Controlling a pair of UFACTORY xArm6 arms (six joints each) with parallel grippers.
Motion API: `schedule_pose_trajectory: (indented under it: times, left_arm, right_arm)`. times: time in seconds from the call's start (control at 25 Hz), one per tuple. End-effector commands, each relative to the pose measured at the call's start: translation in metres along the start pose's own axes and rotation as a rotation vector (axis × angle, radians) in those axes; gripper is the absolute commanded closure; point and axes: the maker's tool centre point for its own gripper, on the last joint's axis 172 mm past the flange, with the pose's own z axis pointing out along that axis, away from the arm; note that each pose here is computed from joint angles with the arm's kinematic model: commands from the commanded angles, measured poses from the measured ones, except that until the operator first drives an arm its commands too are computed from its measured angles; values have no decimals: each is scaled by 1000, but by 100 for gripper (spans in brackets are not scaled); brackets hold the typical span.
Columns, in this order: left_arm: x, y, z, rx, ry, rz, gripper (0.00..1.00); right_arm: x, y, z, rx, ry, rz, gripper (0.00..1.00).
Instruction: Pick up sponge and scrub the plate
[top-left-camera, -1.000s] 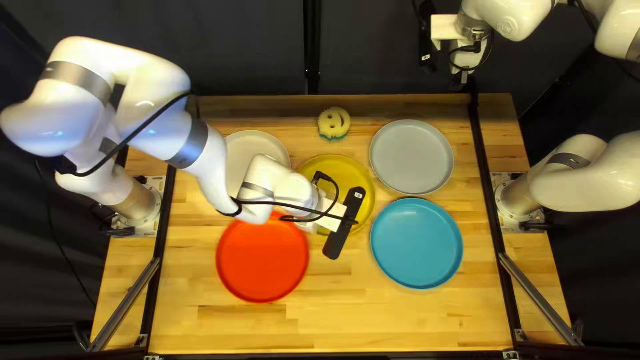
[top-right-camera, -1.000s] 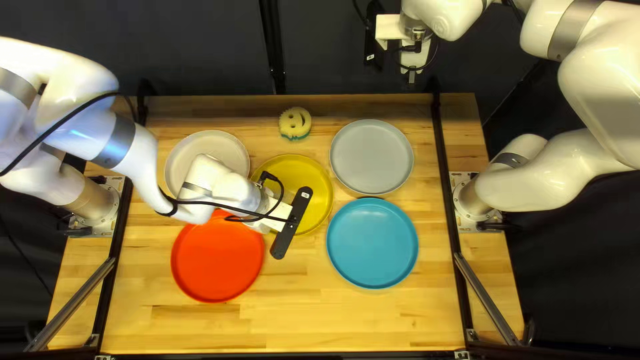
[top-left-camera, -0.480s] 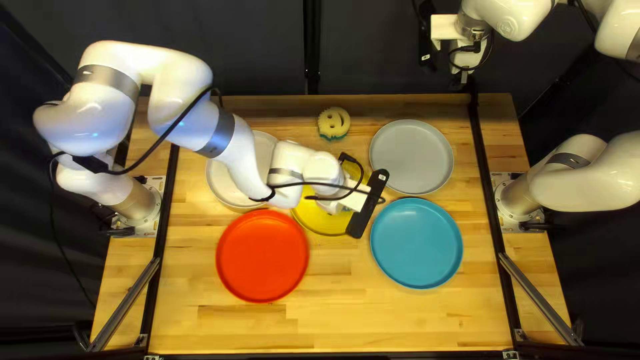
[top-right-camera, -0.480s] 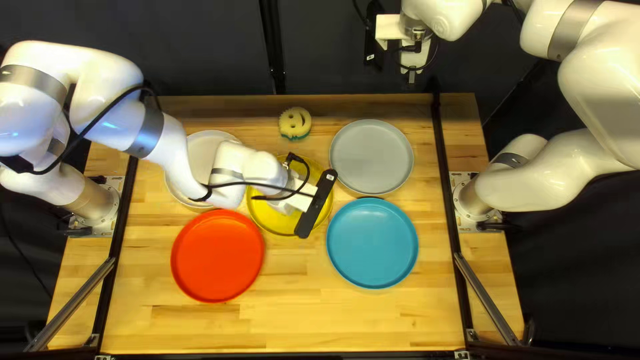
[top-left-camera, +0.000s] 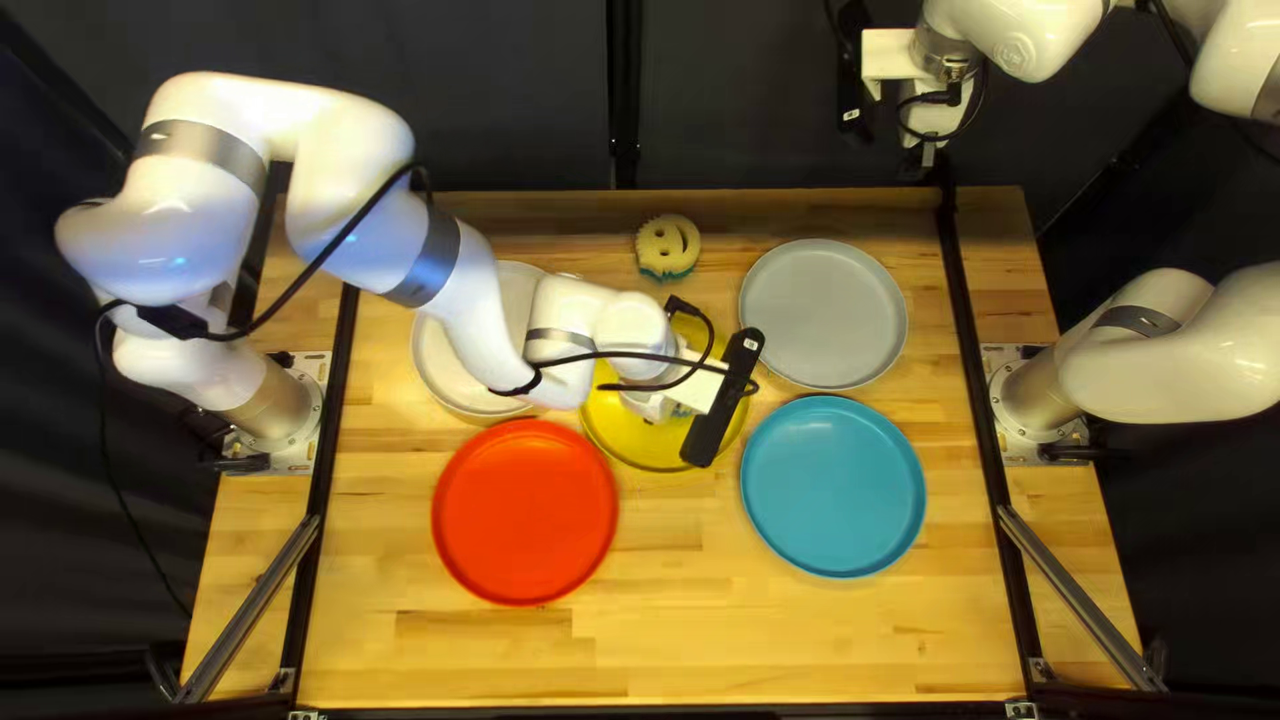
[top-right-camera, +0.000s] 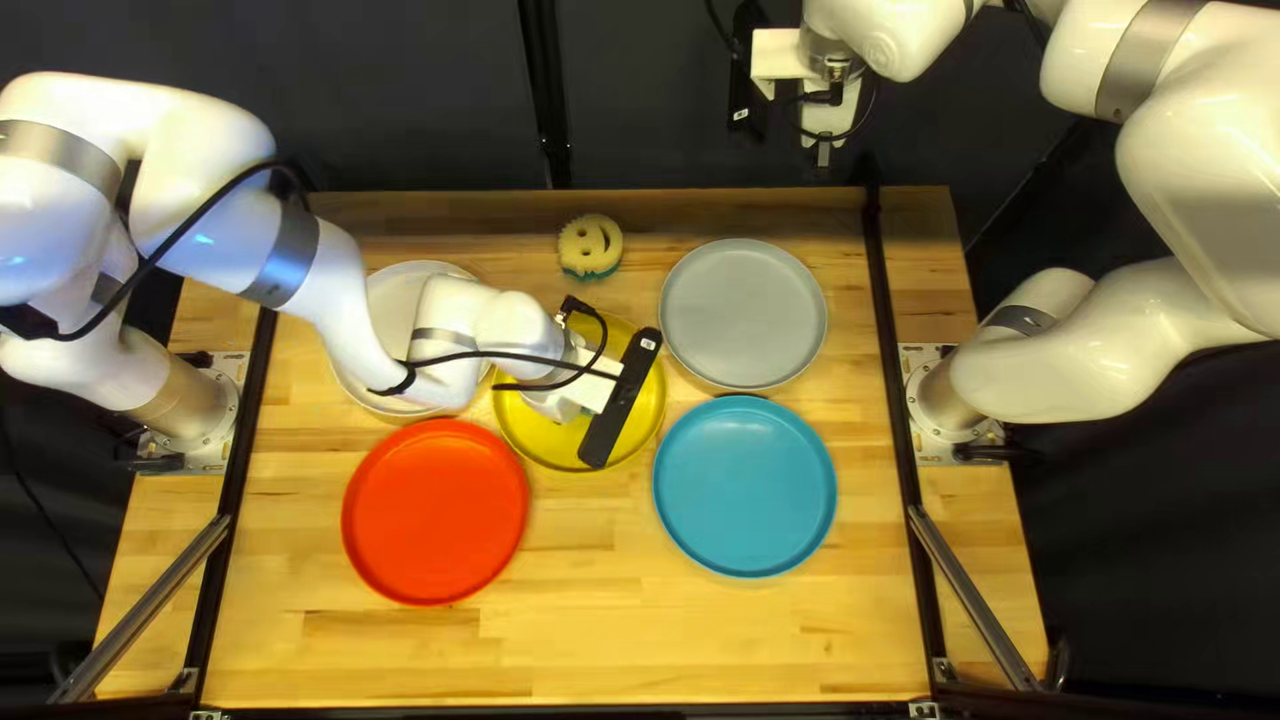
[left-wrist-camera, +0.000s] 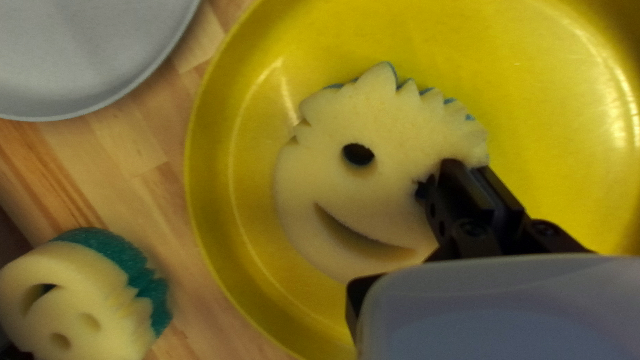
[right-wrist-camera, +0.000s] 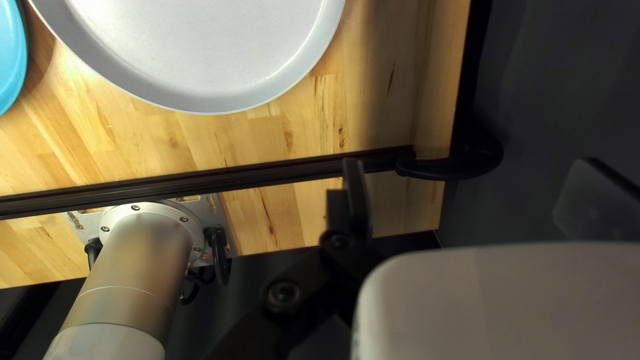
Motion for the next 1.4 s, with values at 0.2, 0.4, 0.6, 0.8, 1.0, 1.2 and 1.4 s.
schedule_pose_trajectory:
  times: [0.2, 0.4, 0.6, 0.8, 1.0, 1.2, 1.4]
  left_arm:
    - [4, -5, -2, 6, 1, 7, 100]
    - [21, -38, 3, 11, 10, 8, 100]
    - [37, -50, 7, 13, 20, 21, 100]
    - [27, -36, 3, 12, 19, 23, 100]
    - [14, -7, 0, 8, 10, 21, 100]
    - [-9, 20, -5, 4, 0, 9, 100]
    - [-32, 27, -6, -4, -13, -17, 100]
  right_arm:
    - [0, 0, 0, 0, 0, 0, 0]
    - [0, 0, 0, 0, 0, 0, 0]
    - [0, 0, 0, 0, 0, 0, 0]
    - [0, 0, 0, 0, 0, 0, 0]
    - [0, 0, 0, 0, 0, 0, 0]
    - [0, 0, 0, 0, 0, 0, 0]
    - [0, 0, 0, 0, 0, 0, 0]
